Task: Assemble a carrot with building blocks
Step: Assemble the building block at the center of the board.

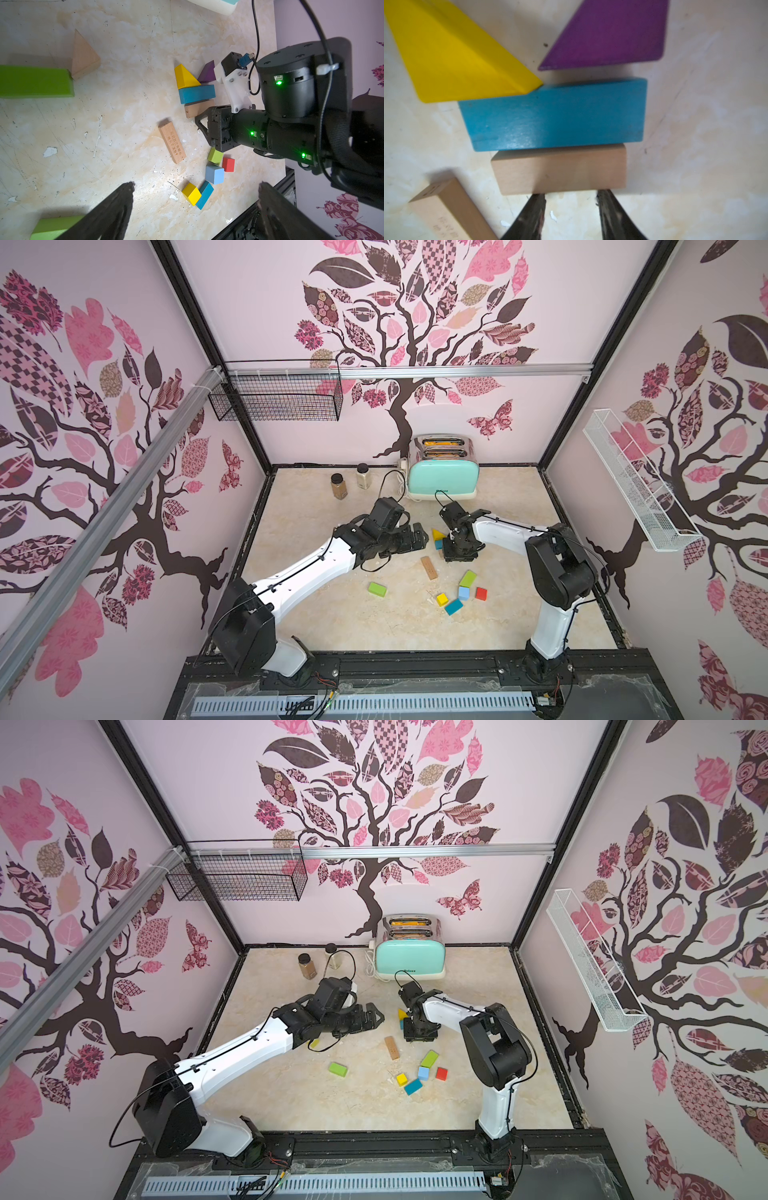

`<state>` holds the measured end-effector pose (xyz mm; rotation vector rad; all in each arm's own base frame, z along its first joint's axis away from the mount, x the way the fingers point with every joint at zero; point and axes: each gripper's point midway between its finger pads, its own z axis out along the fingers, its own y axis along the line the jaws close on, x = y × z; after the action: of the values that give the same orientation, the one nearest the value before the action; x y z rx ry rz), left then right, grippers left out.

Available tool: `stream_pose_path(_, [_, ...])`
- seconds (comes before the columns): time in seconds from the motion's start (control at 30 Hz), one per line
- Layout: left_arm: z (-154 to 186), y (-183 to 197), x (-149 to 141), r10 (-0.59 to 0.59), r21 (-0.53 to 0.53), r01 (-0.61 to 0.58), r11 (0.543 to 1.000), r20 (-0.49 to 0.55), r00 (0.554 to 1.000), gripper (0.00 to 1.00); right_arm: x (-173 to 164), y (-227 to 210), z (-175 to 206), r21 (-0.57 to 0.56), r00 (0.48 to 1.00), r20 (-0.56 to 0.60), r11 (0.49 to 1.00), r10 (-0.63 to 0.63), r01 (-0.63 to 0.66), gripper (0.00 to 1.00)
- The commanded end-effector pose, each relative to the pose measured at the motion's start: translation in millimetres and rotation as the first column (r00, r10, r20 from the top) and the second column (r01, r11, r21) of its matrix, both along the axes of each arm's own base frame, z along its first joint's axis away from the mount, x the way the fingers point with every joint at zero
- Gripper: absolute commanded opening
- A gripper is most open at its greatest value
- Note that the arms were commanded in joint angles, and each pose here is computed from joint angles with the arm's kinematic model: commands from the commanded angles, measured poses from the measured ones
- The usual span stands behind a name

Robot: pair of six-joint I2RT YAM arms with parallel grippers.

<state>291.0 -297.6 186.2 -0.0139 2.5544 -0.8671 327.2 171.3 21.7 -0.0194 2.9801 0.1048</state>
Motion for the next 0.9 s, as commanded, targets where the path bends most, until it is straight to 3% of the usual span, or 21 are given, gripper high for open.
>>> stream_pose_path(0.0, [9, 2, 2, -0.003, -0.012, 0.003, 1.0, 0.037, 0.999, 0.98, -4, 7, 16, 0.039, 1.0, 0.012, 0.999, 0.003, -0.004, 0.5])
stream_pose_path(0.27, [18, 7, 0, 0.009, -0.016, -0.008, 1.0, 0.06, 0.998, 0.98, -23, 30, 50, 0.107, 0.996, 0.042, 0.99, 0.084, -0.088, 0.57])
stream_pose_path(0.57, [44, 34, -6, 0.09, -0.035, -0.086, 0.996, 0.124, 0.988, 0.98, -34, 74, 30, 0.122, 0.967, 0.002, 0.959, 0.256, -0.254, 0.7])
stream_pose_path(0.87, [48, 47, -15, 0.114, -0.045, -0.109, 0.993, 0.129, 0.985, 0.98, -26, 80, 11, 0.053, 0.963, -0.009, 0.962, 0.27, -0.269, 0.68])
